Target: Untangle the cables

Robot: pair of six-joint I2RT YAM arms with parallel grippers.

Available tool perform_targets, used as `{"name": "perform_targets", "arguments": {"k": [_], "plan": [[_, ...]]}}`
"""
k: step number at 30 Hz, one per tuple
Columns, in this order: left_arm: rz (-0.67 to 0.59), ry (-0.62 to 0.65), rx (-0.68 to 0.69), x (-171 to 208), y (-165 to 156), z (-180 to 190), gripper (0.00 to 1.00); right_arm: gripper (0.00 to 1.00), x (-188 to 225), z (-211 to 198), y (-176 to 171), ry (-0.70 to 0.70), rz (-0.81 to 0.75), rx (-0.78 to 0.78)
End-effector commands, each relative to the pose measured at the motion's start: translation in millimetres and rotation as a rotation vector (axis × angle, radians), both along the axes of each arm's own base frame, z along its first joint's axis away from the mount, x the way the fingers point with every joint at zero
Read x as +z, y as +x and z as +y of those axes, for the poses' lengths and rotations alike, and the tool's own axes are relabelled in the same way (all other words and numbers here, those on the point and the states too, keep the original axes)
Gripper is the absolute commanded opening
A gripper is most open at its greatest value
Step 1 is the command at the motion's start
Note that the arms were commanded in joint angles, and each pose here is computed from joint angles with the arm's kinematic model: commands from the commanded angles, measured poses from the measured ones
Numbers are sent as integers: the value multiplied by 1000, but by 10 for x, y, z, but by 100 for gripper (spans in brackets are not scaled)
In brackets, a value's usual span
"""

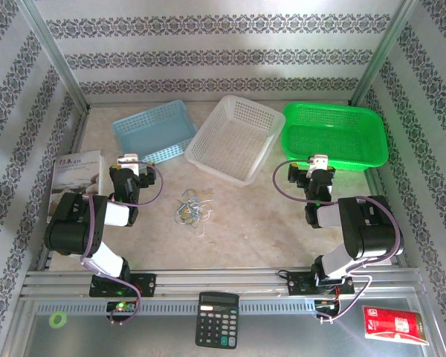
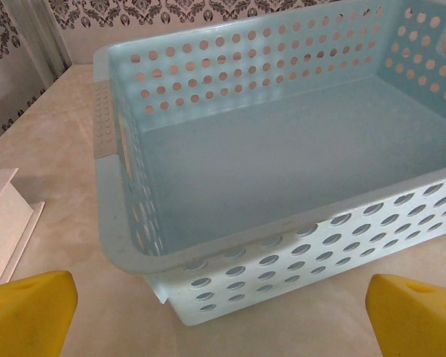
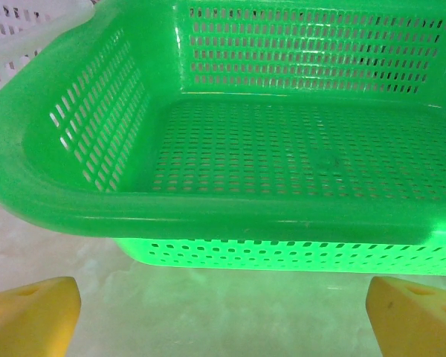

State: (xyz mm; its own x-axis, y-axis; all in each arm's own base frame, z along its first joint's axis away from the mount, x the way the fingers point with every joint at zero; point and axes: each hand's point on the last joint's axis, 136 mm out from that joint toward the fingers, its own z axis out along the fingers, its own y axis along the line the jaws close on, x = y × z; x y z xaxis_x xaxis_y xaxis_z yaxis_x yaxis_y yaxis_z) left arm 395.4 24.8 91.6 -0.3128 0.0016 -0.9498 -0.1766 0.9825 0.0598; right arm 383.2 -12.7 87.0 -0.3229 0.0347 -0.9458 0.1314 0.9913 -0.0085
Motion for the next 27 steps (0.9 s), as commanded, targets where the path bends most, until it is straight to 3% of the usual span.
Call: {"name": "perform_targets", "arguments": {"k": [1,10,13,17,22,27], "plan": [[-23,-16,28,23,-28,59,100,98,150,2,68,9,-46,8],[-74,-27,59,607,-175,108,100,98,675,-49,-92,20,-108,-25],[-88,-98,112,927,-248,160,100,98,955,-50,-143,137,-110,-58],[-57,-217,114,1278,-366,96,100,98,1270,9,-304,392,-115,-91],[-13,-346,39,1570,-551,-106,100,98,1683,446,-503,610,-181,149],[127,-461,-72,1601,-701,-393,100,89,1813,1033,-768,759,-49,378]]}}
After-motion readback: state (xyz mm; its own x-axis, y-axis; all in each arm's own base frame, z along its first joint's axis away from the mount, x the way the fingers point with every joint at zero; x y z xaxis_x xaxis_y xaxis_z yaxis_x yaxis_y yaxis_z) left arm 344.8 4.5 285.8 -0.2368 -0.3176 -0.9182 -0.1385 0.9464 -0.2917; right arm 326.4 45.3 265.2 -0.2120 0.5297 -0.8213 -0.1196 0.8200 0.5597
